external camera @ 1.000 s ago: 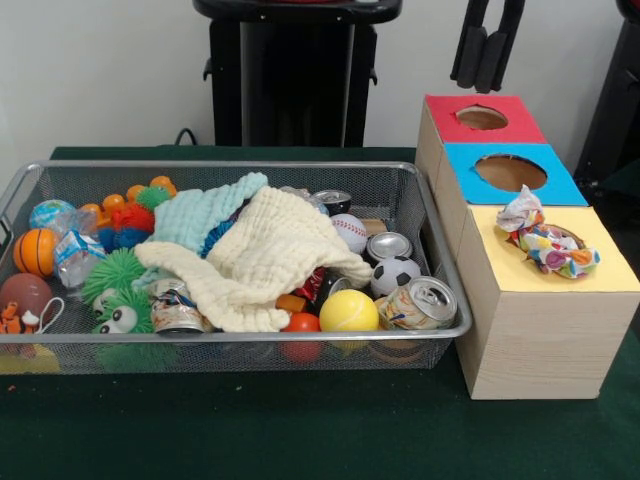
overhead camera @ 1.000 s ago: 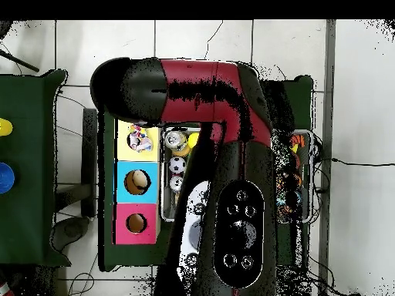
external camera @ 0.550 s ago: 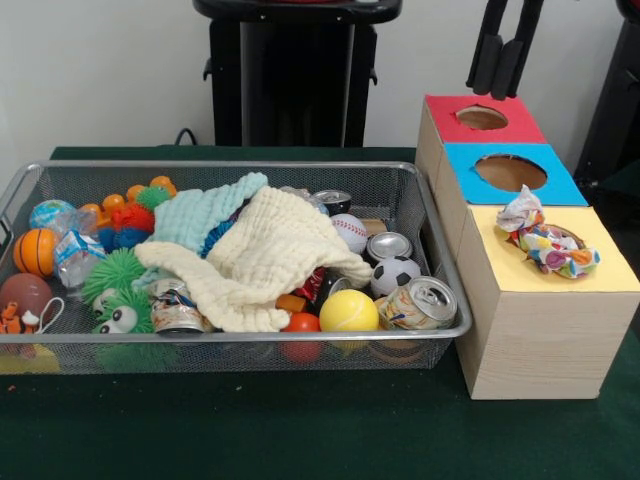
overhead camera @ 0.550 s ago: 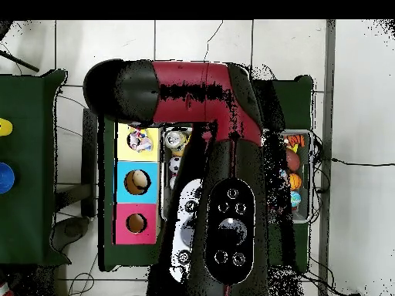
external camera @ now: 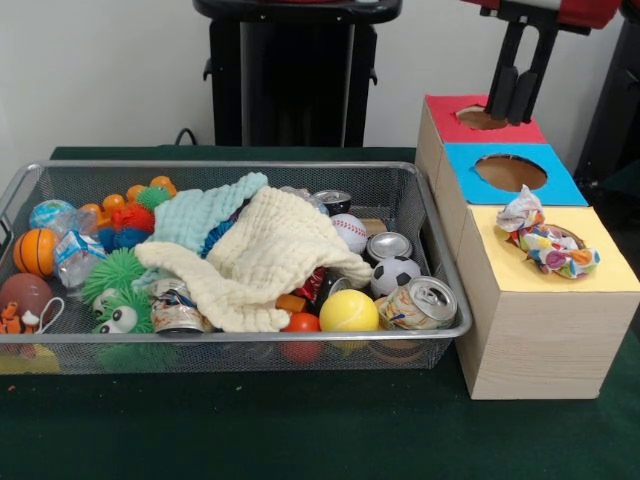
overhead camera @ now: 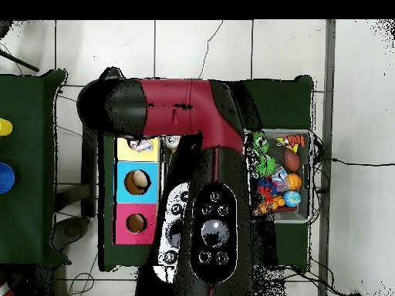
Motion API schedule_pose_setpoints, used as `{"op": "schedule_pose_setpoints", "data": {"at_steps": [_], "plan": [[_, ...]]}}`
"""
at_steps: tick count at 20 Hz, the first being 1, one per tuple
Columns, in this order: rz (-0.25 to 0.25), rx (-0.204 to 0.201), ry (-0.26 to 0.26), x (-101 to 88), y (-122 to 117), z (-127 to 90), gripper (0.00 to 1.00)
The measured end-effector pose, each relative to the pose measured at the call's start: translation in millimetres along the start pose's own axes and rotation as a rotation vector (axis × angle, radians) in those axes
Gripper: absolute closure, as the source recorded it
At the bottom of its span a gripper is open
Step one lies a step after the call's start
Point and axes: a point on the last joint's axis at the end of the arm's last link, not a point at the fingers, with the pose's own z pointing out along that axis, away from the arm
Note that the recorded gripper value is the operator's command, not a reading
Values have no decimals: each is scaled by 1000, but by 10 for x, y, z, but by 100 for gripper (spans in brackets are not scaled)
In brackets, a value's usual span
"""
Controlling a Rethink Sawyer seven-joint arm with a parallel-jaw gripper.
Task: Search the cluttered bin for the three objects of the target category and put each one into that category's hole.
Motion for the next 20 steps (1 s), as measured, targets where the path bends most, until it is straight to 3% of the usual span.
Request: {"op": "schedule_pose_setpoints", "data": {"at_steps": [6, 20], "plan": [[-14, 5, 16, 126, 53, 72, 100], [-26, 5, 14, 179, 125, 90, 100]]}}
